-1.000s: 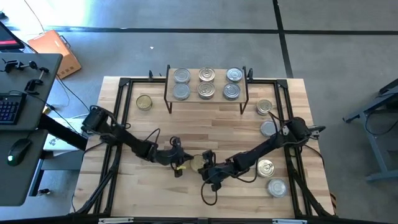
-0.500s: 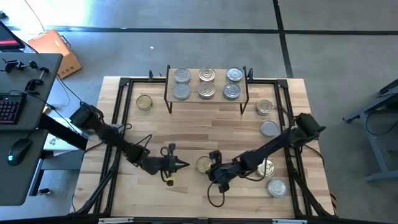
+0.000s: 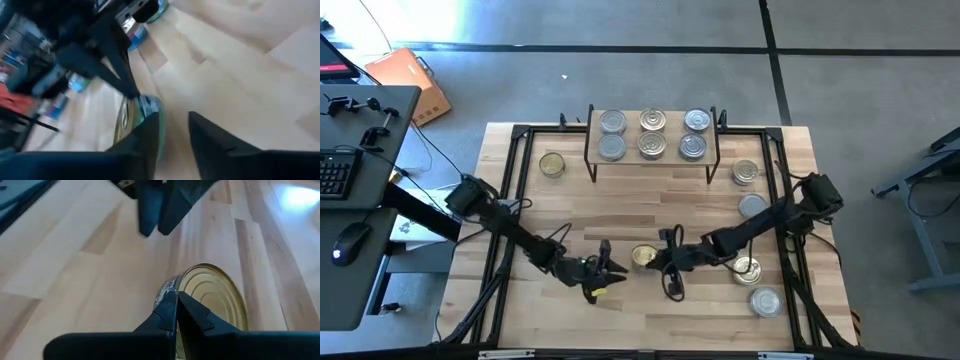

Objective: Stack canned seafood by type on shelf
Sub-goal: Stack the green tuna can on top of the other green tuna can on the shelf

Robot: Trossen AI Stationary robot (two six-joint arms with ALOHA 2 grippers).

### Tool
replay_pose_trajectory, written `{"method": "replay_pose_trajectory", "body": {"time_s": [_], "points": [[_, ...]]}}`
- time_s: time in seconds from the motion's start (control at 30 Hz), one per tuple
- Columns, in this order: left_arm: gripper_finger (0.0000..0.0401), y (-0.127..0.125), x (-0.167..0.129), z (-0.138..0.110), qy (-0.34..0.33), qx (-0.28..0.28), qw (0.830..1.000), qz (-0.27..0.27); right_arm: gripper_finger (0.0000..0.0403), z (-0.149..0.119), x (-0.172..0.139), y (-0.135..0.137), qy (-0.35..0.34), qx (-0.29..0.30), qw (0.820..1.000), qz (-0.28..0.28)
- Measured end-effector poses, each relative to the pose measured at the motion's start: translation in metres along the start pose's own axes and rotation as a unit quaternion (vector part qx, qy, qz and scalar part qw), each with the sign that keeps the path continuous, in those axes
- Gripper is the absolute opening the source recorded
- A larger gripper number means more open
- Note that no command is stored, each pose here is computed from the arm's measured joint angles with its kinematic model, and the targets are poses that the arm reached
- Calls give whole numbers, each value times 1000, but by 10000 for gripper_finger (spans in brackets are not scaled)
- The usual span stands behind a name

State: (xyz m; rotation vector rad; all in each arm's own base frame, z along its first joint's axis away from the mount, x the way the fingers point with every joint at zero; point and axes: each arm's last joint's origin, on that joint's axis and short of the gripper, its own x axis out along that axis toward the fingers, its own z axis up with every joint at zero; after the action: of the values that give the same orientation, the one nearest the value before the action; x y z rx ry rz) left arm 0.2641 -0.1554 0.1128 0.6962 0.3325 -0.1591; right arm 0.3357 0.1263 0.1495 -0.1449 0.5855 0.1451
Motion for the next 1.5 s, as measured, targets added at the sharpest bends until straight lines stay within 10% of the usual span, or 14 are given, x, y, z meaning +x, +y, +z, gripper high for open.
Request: {"method": "replay_pose_trajectory", "body": {"time_s": [0.4,1.5], "points": [[236,0,30,-11,97,133,981,101,0,1,4,-21,-1,47,999,5],[161,1,35,-20,112,67,984,119,0,5,3,-23,-18,110,993,-34]]}}
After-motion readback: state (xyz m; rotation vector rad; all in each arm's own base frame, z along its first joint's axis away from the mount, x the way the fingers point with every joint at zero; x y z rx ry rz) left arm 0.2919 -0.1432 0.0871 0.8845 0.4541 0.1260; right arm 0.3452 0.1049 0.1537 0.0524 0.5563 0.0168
